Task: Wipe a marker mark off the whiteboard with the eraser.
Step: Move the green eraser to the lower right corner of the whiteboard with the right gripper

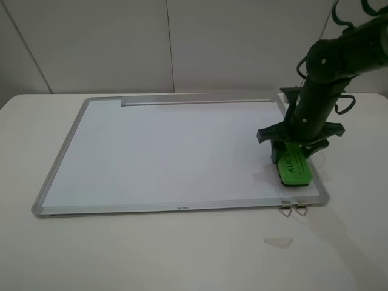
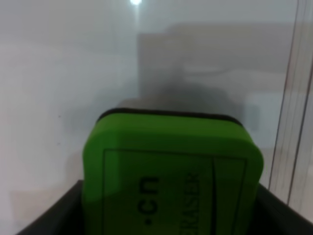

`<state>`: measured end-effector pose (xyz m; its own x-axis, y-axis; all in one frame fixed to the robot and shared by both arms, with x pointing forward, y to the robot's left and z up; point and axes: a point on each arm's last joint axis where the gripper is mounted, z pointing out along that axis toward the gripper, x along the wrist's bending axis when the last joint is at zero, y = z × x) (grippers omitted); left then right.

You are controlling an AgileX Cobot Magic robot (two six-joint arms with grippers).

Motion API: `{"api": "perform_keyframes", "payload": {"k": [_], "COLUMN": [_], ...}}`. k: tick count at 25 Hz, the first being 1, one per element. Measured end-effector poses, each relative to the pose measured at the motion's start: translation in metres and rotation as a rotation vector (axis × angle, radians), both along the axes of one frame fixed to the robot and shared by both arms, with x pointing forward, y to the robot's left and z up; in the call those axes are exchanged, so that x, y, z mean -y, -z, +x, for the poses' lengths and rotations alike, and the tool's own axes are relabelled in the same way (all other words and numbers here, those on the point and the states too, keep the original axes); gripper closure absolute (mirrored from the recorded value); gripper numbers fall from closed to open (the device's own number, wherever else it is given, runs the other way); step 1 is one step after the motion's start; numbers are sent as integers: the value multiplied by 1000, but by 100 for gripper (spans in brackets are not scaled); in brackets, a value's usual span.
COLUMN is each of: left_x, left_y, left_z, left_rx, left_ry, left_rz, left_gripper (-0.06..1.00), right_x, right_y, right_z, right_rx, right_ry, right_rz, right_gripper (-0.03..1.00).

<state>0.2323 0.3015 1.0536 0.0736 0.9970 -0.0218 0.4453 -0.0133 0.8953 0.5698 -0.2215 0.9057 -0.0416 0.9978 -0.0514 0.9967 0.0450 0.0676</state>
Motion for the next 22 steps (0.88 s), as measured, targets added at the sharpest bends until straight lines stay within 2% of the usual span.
{"api": "perform_keyframes", "payload": {"k": [10,11,15,22], "left_x": [0,0,0,0], "left_y": [0,0,0,0], "left_z": [0,0,0,0], "left_rx": [0,0,0,0], "left_ry": [0,0,0,0], "left_rz": [0,0,0,0], "left_gripper": [26,26,26,26], "right_x": [2,2,2,4], "right_y": [13,14,14,11], "right_z": [-11,-11,-13,-20], "right_rx": [-10,-12,-28,-125], "right_ry": [9,12,18,-13], "right_rz": [7,6,2,-20], "right_gripper": [37,35,19,15]}}
